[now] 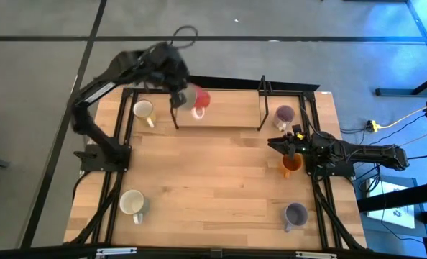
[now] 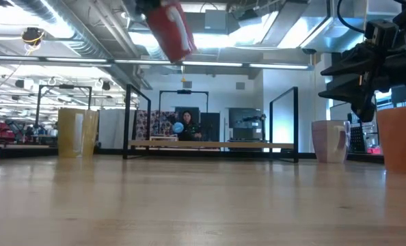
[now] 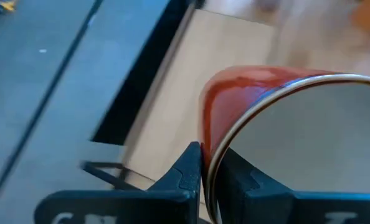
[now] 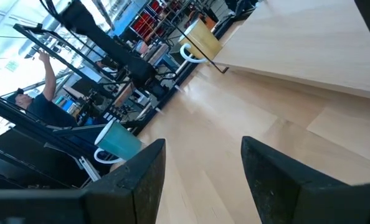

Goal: Place coffee mugs
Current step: Put the red mug on the shelf

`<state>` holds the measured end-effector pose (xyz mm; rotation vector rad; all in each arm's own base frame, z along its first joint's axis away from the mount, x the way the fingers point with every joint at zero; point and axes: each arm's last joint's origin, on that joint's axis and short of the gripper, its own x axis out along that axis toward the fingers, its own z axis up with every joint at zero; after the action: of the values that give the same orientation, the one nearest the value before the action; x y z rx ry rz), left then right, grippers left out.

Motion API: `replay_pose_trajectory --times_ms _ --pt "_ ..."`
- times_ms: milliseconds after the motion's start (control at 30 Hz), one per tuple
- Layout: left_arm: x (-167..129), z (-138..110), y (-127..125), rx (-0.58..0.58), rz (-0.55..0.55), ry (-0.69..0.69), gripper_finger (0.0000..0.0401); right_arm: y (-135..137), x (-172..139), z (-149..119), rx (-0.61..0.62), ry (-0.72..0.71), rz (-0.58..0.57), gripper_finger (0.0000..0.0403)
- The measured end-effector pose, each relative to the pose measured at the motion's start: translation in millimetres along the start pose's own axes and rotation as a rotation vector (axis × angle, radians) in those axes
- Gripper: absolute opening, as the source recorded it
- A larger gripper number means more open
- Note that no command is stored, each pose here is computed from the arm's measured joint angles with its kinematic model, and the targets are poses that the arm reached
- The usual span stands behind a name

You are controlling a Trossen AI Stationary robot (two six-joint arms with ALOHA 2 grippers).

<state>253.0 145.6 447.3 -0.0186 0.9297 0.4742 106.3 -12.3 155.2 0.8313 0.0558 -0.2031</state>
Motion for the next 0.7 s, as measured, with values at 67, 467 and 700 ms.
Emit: replay_pose_trajectory --times_ms 67,467,700 --pt "18.0 8.0 19.2 0.043 0.061 0.05 0.0018 -0.3 0.3 -0.3 0.0 0.004 -0.004 0.0198" --pt "134.6 -6.6 94.7 0.032 0.068 0.365 0.0018 -0.6 0.4 -0.6 0.012 0.008 -0.008 0.0198" --pt "175.0 -16.4 95.9 0.026 -0.001 0.473 0.0018 -0.8 0.4 -0.7 0.031 0.008 -0.01 0.0198"
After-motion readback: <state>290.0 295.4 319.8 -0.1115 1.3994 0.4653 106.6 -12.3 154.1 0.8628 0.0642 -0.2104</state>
